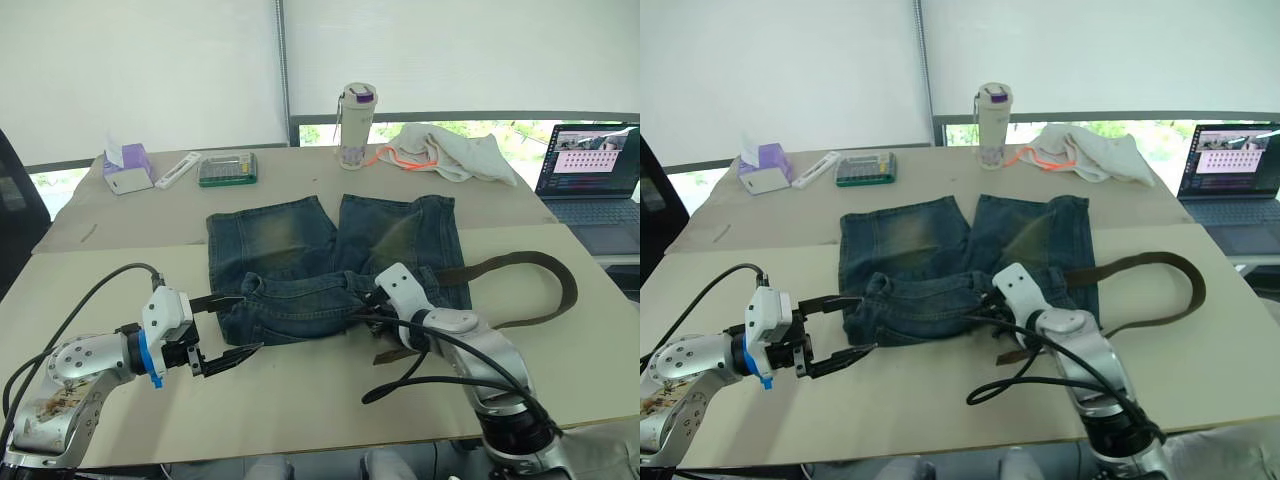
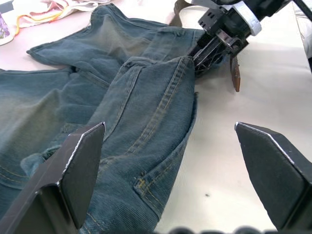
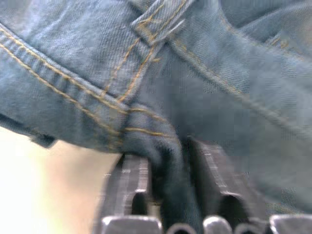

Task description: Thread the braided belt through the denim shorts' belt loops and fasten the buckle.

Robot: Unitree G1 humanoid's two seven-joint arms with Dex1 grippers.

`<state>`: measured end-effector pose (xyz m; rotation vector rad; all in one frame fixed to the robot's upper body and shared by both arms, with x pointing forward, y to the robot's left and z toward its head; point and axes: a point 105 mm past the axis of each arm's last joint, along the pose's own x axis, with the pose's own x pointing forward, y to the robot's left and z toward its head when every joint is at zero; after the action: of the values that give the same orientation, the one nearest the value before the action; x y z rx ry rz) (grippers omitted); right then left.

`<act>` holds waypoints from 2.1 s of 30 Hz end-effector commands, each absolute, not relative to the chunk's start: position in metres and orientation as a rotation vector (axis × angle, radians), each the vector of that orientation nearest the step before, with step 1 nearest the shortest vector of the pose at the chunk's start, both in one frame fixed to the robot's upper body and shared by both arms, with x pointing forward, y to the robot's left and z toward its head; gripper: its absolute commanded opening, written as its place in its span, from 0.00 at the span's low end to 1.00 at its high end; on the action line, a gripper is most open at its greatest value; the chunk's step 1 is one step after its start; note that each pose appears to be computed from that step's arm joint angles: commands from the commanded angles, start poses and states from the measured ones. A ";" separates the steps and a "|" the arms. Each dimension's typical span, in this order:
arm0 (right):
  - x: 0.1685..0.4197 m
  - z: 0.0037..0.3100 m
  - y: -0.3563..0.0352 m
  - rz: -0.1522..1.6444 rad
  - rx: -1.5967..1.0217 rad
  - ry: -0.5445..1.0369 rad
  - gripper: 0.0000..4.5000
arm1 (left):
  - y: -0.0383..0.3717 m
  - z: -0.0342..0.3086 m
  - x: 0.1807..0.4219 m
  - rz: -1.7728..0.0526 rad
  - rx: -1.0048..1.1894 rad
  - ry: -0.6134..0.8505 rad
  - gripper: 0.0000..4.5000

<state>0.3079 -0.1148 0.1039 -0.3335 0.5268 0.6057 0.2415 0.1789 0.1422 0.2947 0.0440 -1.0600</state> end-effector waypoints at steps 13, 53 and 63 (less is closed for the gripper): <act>0.259 0.123 -0.189 1.039 -0.528 0.642 0.99 | 0.161 0.146 0.231 -1.151 0.306 0.031 1.00; 0.235 0.156 -0.150 1.419 -0.477 0.564 0.00 | 0.048 0.150 0.235 -1.551 -0.165 0.195 0.91; 0.234 0.165 -0.134 1.443 -0.399 0.479 0.00 | 0.033 0.161 0.242 -1.529 -0.334 0.118 0.31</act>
<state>0.2356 -0.1350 0.1559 -0.3788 0.5102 1.4430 0.2425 0.0323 0.1508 -0.3152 0.1622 -1.5229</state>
